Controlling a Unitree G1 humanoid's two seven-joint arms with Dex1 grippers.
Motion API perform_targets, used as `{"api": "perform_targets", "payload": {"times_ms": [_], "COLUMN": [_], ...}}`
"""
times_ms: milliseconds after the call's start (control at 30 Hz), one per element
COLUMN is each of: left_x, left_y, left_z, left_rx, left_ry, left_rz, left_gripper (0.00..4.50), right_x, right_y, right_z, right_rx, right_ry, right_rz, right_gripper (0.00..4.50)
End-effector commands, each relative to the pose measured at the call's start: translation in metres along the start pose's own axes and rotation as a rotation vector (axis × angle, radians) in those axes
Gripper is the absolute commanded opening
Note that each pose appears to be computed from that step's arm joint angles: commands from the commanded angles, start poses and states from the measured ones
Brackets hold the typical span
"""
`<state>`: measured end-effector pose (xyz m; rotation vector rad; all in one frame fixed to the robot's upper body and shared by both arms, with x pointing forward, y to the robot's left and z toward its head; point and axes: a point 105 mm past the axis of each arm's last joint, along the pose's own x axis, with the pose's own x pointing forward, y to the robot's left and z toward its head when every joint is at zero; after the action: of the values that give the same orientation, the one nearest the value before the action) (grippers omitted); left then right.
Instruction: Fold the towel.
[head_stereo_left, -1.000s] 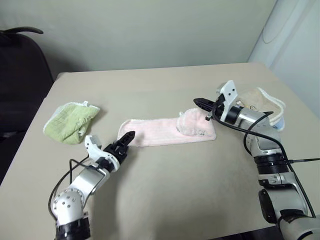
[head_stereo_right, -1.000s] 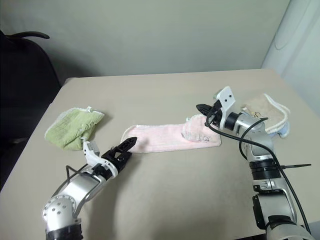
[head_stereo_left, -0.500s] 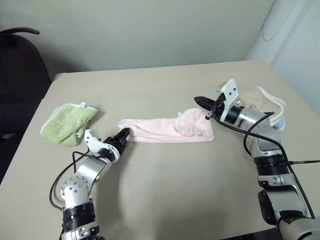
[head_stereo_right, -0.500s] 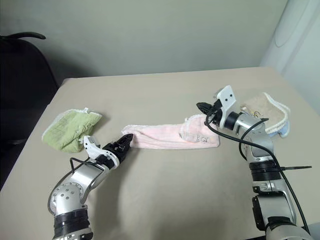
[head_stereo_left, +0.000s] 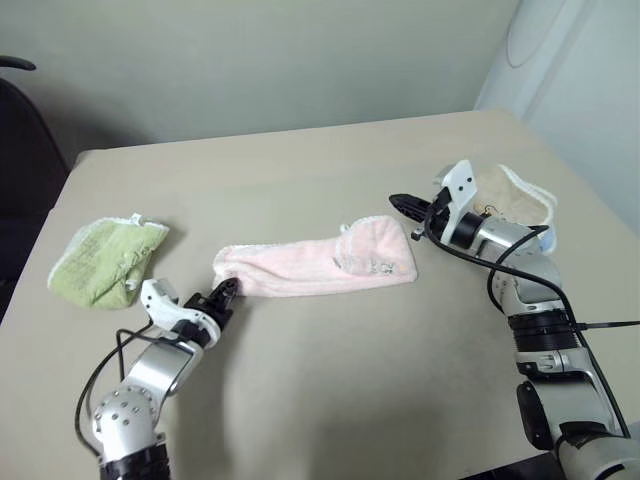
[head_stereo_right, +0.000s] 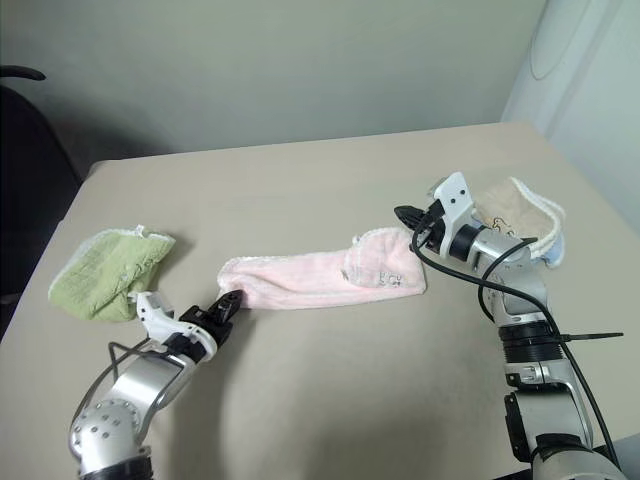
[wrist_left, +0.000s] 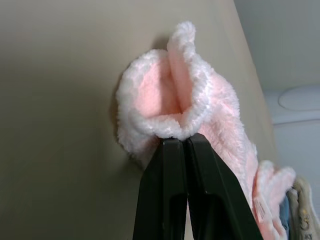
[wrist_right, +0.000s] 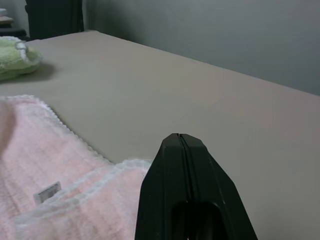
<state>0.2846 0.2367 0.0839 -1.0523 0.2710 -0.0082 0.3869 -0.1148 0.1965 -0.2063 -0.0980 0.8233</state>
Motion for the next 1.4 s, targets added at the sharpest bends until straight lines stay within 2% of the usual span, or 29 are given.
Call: {"api": "perform_targets", "payload": {"times_ms": [33, 367, 667, 967, 1400], "left_x": [-0.017, -0.026, -0.030, -0.033, 0.022], "left_y": [0.020, 0.026, 0.029, 0.052, 0.030], "left_z": [0.017, 0.011, -0.013, -0.031, -0.021], "left_rx": [-0.033, 0.006, 0.016, 0.020, 0.013], "left_ry": [-0.050, 0.023, 0.147, 0.240, 0.214], "left_rz": [0.050, 0.077, 0.083, 0.211, 0.237], "left_gripper": [1.11, 4.48, 4.48, 4.48, 4.48], "right_x": [0.000, 0.005, 0.004, 0.005, 0.007], "right_y": [-0.002, 0.004, 0.005, 0.005, 0.005], "right_z": [0.011, 0.006, 0.003, 0.001, 0.001], "right_rx": [-0.029, -0.015, -0.006, -0.004, -0.016], "right_ry": [-0.045, -0.049, -0.047, -0.046, -0.041], "right_rz": [-0.012, -0.005, -0.013, -0.013, -0.011], "right_gripper": [0.00, 0.00, 0.00, 0.00, 0.00]}}
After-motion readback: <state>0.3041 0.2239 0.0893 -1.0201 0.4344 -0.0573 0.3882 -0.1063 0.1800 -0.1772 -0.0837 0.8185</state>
